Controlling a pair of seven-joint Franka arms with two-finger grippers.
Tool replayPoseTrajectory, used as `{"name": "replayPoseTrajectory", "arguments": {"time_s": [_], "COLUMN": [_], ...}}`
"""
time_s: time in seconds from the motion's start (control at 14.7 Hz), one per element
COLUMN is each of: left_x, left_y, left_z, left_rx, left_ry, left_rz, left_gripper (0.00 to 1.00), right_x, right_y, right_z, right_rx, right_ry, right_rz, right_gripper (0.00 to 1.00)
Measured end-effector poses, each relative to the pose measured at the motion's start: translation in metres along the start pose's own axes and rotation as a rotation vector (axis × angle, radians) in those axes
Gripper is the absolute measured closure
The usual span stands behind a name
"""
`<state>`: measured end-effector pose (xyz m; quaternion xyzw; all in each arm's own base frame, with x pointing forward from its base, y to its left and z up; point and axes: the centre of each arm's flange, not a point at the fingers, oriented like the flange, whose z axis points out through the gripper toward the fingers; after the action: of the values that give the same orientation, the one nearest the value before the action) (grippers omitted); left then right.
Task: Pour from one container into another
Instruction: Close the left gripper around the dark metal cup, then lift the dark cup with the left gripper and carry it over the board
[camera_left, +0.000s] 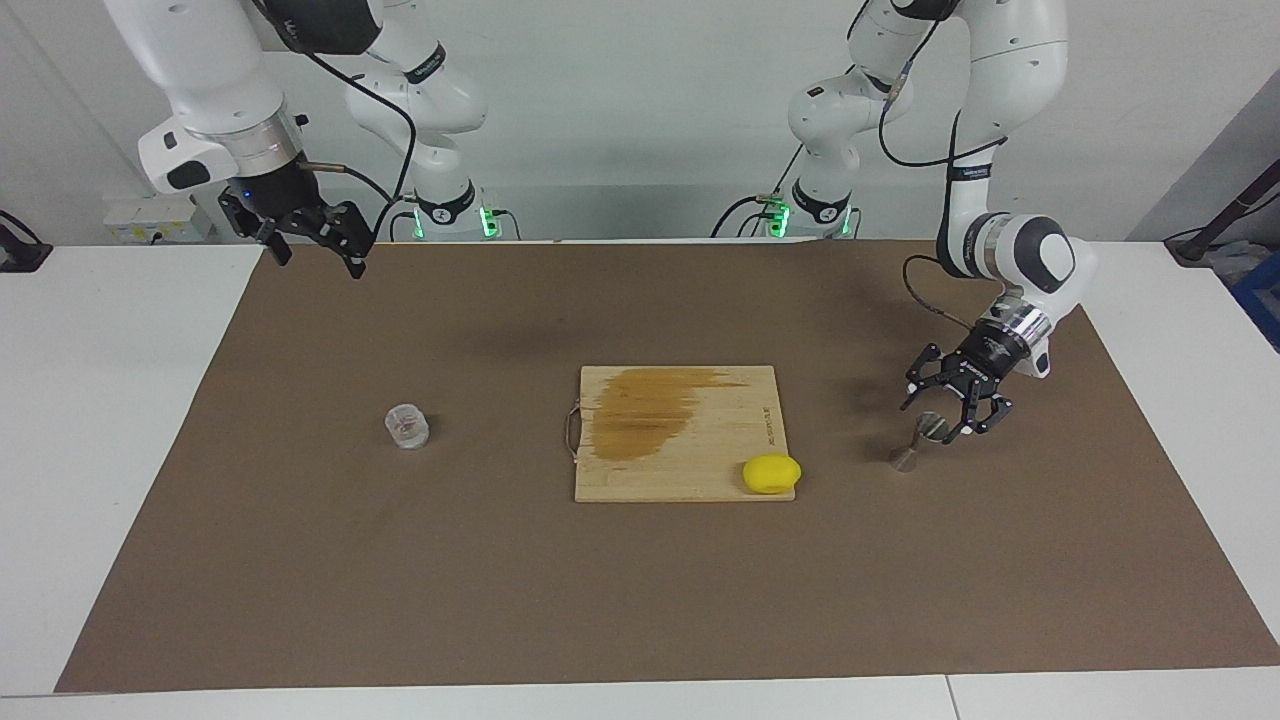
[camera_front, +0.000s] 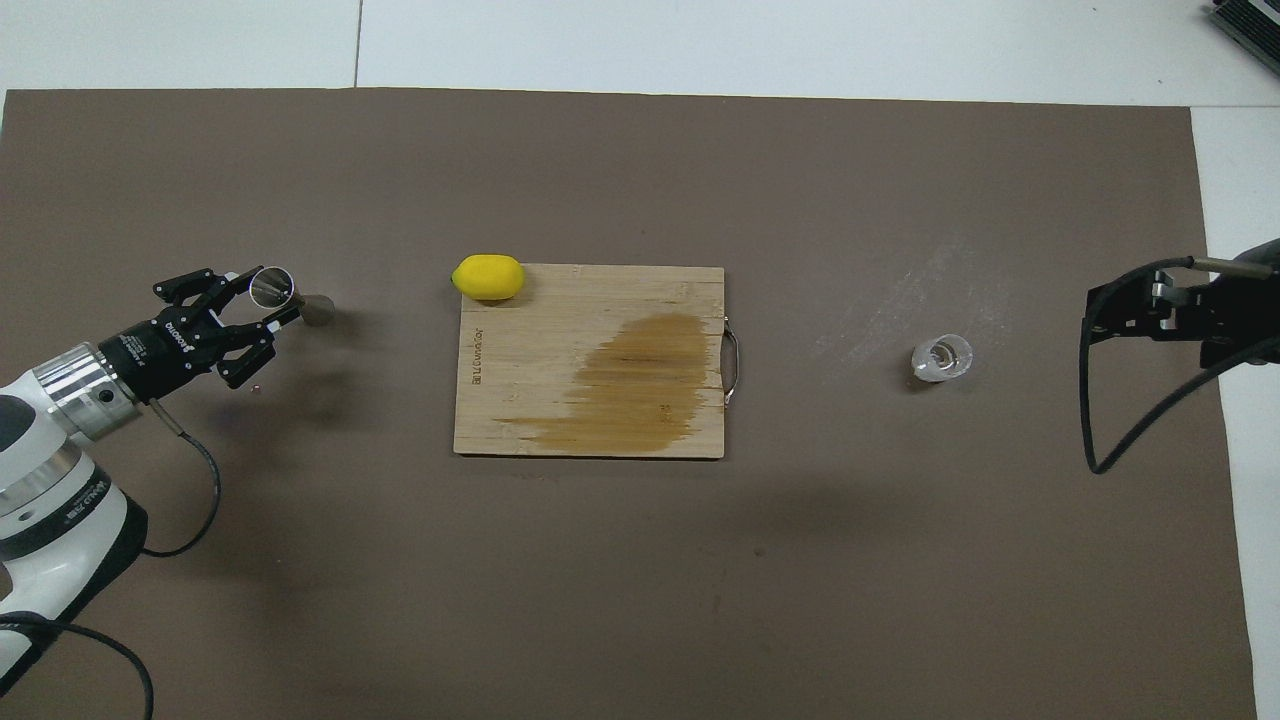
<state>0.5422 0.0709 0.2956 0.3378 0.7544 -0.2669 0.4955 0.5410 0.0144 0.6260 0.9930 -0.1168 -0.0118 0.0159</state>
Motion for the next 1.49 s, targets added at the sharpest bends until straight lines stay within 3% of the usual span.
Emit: {"name": "replayPoseTrajectory", "arguments": {"time_s": [0.2, 0.54, 0.88, 1.15, 1.36, 1.49], "left_x": [0.000, -0.006, -0.054, -0.110, -0.132, -0.146], "left_y": [0.000, 0.004, 0.003, -0.040, -0.090, -0.123], "left_z": [0.000, -0.001, 0.006, 0.045, 0.091, 0.120], "left_rx": [-0.003, -0.007, 0.009, 0.106, 0.221, 0.265], "left_ry": [0.000, -0.012, -0.058, -0.078, -0.076, -0.108], "left_rz": [-0.002, 0.006, 0.043, 0.010, 0.044, 0.034], "left_gripper": [0.49, 0.49, 0.49, 0.49, 0.49, 0.49], "right_x": [0.000, 0.000, 0.000, 0.000, 0.000, 0.000], "right_y": [0.000, 0.000, 0.000, 0.000, 0.000, 0.000], "right_z": [0.000, 0.000, 0.000, 0.000, 0.000, 0.000], "right_rx": [0.000, 0.000, 0.000, 0.000, 0.000, 0.000], "right_ry": [0.000, 0.000, 0.000, 0.000, 0.000, 0.000], "right_rz": [0.000, 0.000, 0.000, 0.000, 0.000, 0.000], "right_gripper": [0.00, 0.00, 0.00, 0.00, 0.00, 0.00]}}
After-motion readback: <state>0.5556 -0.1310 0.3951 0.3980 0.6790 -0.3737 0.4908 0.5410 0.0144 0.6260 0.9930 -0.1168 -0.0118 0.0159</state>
